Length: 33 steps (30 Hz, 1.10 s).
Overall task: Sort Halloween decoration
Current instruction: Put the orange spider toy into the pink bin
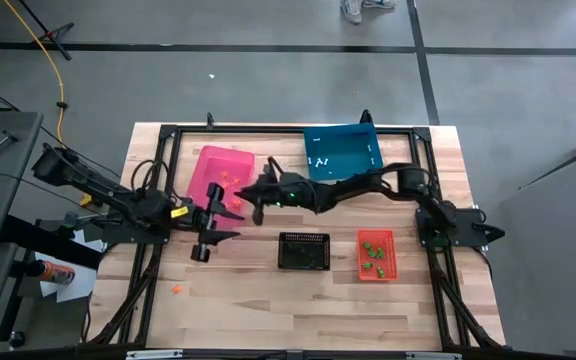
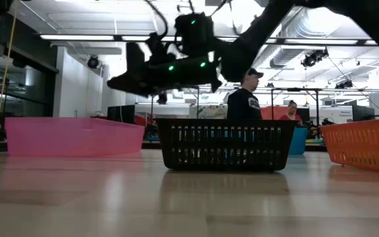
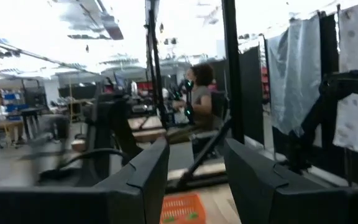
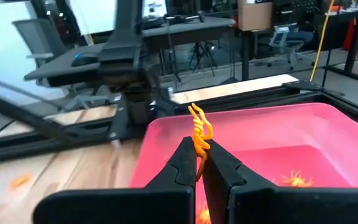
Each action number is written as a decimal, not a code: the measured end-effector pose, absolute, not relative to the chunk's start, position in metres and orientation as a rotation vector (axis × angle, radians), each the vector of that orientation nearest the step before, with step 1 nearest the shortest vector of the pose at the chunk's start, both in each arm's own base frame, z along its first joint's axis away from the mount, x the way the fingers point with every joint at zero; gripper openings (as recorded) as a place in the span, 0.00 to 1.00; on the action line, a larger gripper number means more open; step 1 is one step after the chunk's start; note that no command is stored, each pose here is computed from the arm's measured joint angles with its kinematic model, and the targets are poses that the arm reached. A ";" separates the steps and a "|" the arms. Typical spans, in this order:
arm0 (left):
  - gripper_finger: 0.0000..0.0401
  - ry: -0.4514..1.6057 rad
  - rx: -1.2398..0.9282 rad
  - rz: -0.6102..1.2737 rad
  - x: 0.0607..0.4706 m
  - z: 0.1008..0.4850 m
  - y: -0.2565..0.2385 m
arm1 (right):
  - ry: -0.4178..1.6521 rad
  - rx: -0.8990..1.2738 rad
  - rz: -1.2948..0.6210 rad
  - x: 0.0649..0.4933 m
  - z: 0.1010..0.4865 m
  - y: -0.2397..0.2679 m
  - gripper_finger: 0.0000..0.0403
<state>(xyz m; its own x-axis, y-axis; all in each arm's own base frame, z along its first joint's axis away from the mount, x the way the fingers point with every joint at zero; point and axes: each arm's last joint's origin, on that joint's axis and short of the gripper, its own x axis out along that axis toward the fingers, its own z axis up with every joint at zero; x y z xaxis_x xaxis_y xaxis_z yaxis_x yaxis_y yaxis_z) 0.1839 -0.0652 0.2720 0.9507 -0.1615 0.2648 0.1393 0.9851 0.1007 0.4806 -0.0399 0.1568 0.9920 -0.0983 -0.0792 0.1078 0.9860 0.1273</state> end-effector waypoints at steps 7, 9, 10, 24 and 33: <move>0.36 -0.236 0.049 -0.150 0.184 0.268 -0.068 | 0.070 0.234 -0.132 0.503 0.138 -0.059 0.02; 0.36 -0.238 0.043 -0.154 0.183 0.269 -0.069 | 0.078 0.260 -0.135 0.507 0.135 -0.061 0.05; 0.36 -0.241 0.041 -0.157 0.183 0.269 -0.069 | 0.089 0.267 -0.138 0.509 0.134 -0.063 0.06; 0.36 -0.245 0.067 -0.153 0.183 0.269 -0.069 | 0.202 0.152 -0.100 0.516 0.144 -0.063 0.54; 0.36 -0.207 0.050 -0.161 0.184 0.266 -0.070 | 0.505 0.011 -0.017 0.497 0.166 -0.047 0.57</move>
